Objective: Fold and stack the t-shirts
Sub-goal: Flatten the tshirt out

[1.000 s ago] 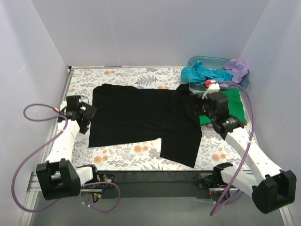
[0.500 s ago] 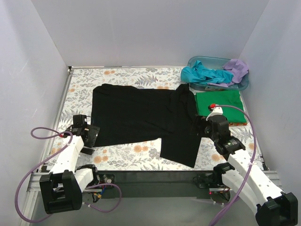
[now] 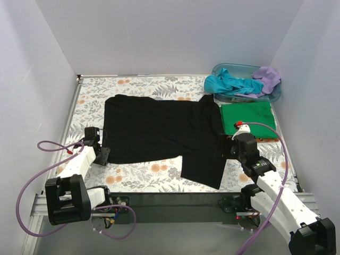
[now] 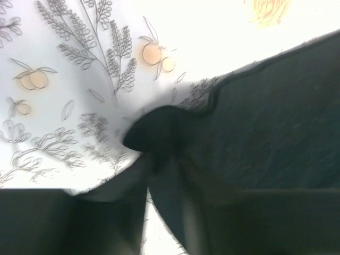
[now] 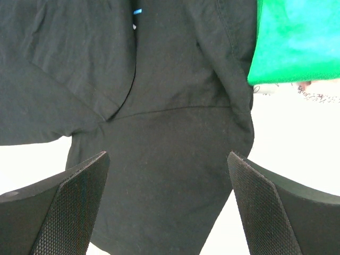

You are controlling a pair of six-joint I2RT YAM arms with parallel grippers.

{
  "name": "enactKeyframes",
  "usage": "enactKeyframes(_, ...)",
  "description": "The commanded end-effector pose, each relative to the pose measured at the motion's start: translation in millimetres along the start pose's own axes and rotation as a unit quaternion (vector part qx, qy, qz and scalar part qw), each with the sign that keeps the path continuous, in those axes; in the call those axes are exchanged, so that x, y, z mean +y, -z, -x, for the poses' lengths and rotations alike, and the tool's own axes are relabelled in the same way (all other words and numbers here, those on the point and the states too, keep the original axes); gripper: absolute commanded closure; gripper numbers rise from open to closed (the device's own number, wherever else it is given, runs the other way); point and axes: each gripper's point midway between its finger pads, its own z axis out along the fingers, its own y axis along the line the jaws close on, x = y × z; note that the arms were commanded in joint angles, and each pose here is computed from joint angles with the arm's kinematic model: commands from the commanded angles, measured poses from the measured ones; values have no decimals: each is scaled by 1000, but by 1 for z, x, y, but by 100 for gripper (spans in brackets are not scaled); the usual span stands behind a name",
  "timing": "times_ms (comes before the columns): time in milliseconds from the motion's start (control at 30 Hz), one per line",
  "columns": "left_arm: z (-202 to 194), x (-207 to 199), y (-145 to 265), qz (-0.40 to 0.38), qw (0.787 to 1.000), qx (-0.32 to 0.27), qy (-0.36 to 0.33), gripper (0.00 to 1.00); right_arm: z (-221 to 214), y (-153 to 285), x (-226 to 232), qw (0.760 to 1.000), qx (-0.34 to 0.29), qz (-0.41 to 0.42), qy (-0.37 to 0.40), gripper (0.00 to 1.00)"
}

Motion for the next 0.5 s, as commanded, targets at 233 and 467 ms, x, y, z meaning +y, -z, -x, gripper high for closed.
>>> enactKeyframes(233,-2,1,-28,17,1000,1,-15,100,-4,26,11,999,29,27,18,1)
enactKeyframes(467,10,-10,-4,-43,998,-33,-29,100,-76,41,35,986,156,-4,59,2)
